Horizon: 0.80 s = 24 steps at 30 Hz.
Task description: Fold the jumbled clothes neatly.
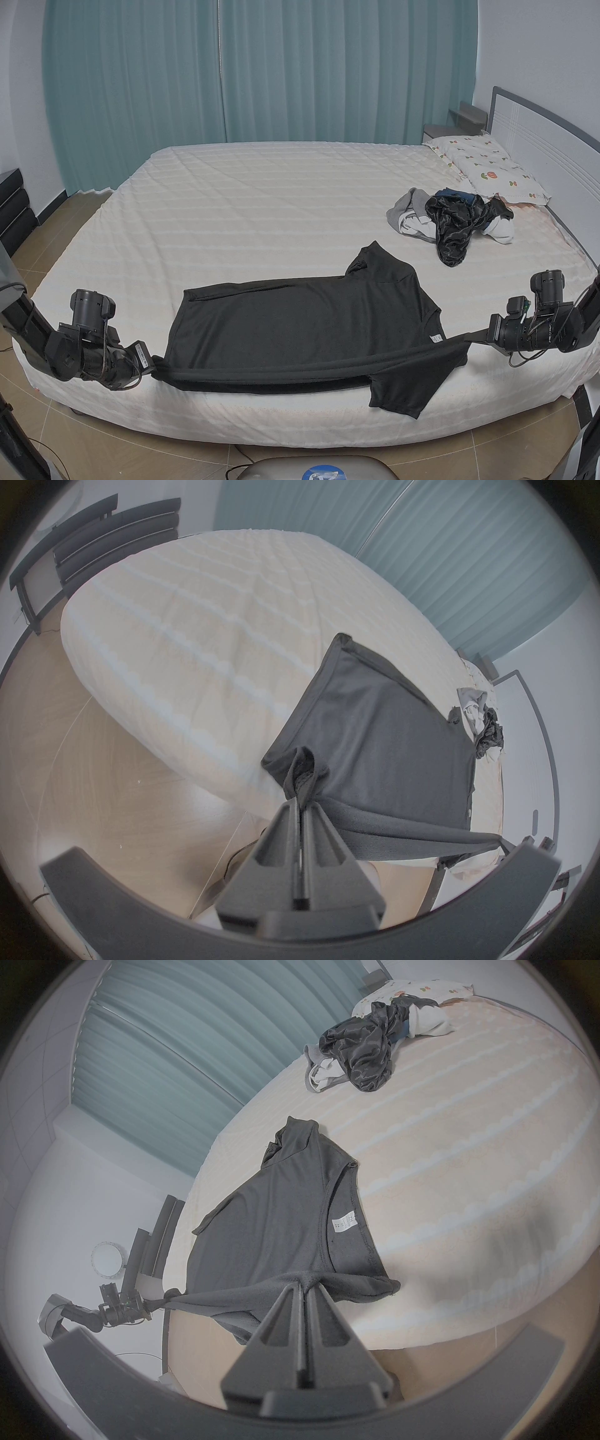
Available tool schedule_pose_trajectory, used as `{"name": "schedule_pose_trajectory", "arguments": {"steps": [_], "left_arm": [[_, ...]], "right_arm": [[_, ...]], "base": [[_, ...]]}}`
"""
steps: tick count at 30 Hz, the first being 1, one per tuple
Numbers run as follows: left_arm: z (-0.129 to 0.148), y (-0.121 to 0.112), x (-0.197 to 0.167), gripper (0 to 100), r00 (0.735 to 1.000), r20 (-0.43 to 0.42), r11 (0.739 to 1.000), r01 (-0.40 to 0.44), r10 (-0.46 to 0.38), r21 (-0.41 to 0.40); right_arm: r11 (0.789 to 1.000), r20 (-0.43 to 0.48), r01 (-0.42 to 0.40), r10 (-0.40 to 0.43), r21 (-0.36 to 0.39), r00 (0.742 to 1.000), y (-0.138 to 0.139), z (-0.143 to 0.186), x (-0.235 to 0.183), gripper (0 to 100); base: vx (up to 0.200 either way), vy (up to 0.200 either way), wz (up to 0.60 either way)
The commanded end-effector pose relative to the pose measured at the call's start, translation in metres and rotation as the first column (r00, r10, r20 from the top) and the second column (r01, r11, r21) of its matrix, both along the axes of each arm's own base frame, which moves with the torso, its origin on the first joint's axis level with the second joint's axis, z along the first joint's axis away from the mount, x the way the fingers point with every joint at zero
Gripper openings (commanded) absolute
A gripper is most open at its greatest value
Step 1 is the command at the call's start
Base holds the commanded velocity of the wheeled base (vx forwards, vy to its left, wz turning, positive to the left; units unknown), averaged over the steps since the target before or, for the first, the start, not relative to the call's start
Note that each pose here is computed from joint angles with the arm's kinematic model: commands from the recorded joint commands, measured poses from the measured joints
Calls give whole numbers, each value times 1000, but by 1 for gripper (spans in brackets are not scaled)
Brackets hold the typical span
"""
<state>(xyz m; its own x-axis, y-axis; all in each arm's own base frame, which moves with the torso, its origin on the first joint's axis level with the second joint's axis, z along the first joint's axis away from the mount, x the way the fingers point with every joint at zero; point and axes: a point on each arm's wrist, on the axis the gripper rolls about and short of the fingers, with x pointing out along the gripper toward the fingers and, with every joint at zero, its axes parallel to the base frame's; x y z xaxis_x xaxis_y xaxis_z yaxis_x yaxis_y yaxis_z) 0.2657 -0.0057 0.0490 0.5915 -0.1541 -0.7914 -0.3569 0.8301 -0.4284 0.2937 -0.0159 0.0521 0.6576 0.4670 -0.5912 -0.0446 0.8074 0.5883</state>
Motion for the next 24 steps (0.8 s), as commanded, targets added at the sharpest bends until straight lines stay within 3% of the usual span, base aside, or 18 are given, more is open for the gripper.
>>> {"name": "schedule_pose_trajectory", "arguments": {"steps": [1,13,24], "left_arm": [[-2,1,18,0,1000,10,1000,-10,10,-7],[-31,4,79,0,988,-15,981,-158,157,-111],[-46,4,100,0,976,-30,963,-219,218,-156]], "right_arm": [[1000,13,-16,15,2,1000,4,2,14,0],[1000,-58,4,-4,8,998,9,-25,69,0],[998,-63,58,-57,16,996,21,-43,103,0]], "base": [[0,0,0],[0,0,0],[0,0,0]]}}
